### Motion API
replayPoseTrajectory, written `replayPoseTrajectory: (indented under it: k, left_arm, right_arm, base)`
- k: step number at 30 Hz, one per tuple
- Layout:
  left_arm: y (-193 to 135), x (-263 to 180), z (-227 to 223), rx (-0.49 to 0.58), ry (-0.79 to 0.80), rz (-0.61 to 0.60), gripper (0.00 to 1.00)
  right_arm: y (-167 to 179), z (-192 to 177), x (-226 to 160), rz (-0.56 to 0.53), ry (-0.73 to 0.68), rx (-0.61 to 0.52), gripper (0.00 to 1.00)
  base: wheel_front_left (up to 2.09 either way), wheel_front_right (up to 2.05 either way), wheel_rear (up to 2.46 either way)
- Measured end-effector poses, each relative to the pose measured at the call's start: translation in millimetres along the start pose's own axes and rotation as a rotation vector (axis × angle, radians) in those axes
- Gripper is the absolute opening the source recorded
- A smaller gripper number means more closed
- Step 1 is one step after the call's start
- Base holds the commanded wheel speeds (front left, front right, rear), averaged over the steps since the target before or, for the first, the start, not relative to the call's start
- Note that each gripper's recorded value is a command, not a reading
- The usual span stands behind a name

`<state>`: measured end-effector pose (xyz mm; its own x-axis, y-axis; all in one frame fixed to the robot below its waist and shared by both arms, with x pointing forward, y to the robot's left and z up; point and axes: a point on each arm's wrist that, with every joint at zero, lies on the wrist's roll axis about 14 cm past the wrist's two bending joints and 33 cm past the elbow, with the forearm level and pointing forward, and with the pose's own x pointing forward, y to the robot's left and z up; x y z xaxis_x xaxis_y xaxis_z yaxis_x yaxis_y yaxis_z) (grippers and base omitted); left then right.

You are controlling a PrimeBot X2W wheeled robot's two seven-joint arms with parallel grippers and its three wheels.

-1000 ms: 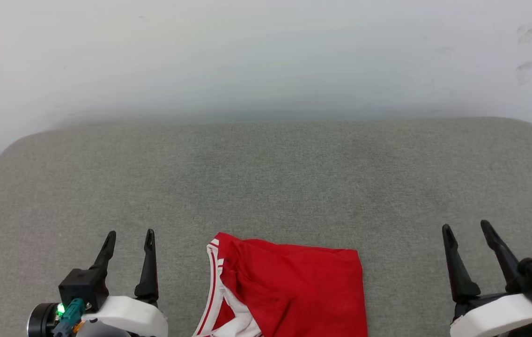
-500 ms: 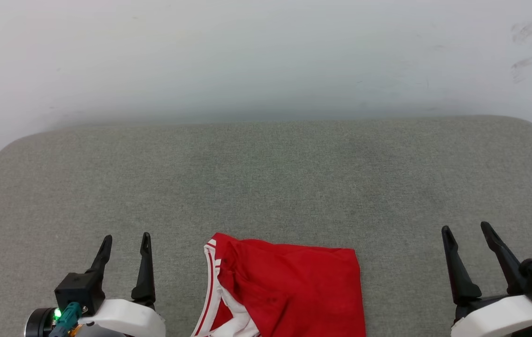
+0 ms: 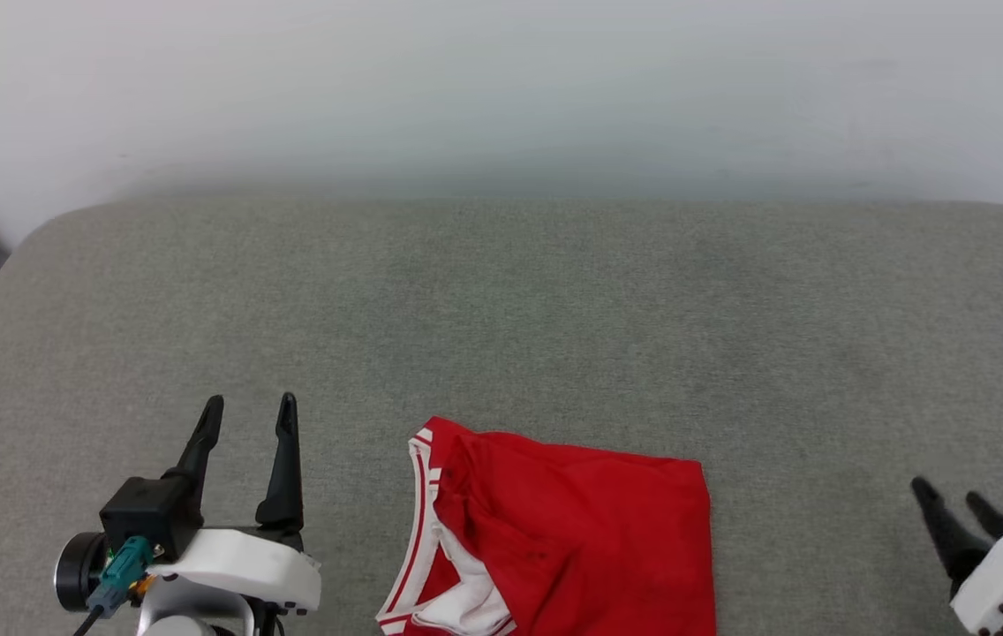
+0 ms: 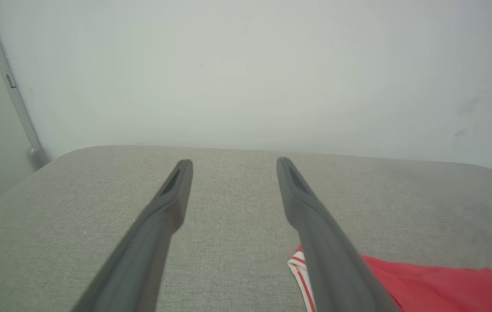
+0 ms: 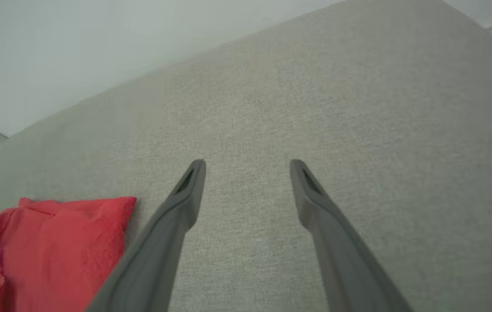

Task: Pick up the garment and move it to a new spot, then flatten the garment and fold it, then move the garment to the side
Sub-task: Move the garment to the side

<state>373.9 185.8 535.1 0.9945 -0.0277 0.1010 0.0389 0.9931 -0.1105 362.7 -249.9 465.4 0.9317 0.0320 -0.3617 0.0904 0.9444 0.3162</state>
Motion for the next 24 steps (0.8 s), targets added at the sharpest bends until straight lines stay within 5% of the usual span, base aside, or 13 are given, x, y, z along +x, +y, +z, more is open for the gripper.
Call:
replayPoseTrajectory:
  k: [8, 16, 17, 19, 24]
  left_arm:
    - [16.6, 0.6, -2.8, 0.005, 0.0, 0.052, 1.0]
    - [25.7, 2.0, -16.3, 0.015, 0.037, 0.073, 1.0]
    - [26.1, 3.2, -16.6, 0.017, 0.037, 0.074, 1.0]
    - [26.9, 5.4, -15.7, 0.021, 0.034, 0.07, 1.0]
    - [27.4, 4.7, -14.3, 0.032, 0.031, 0.067, 1.0]
  right_arm:
    - [57.1, -107.4, 12.0, 0.181, 0.583, 0.244, 1.0]
    - [130.4, -128.4, 20.6, 0.386, 0.716, 0.394, 1.0]
    - [135.8, -130.6, 21.4, 0.399, 0.728, 0.401, 0.8]
    - [141.9, -133.2, 22.7, 0.415, 0.743, 0.407, 0.0]
    - [147.0, -124.0, 25.4, 0.441, 0.713, 0.38, 0.0]
  base:
    - [0.0, 0.0, 0.0]
    - [0.0, 0.0, 0.0]
    - [0.0, 0.0, 0.0]
    - [0.0, 0.0, 0.0]
    - [0.0, 0.0, 0.0]
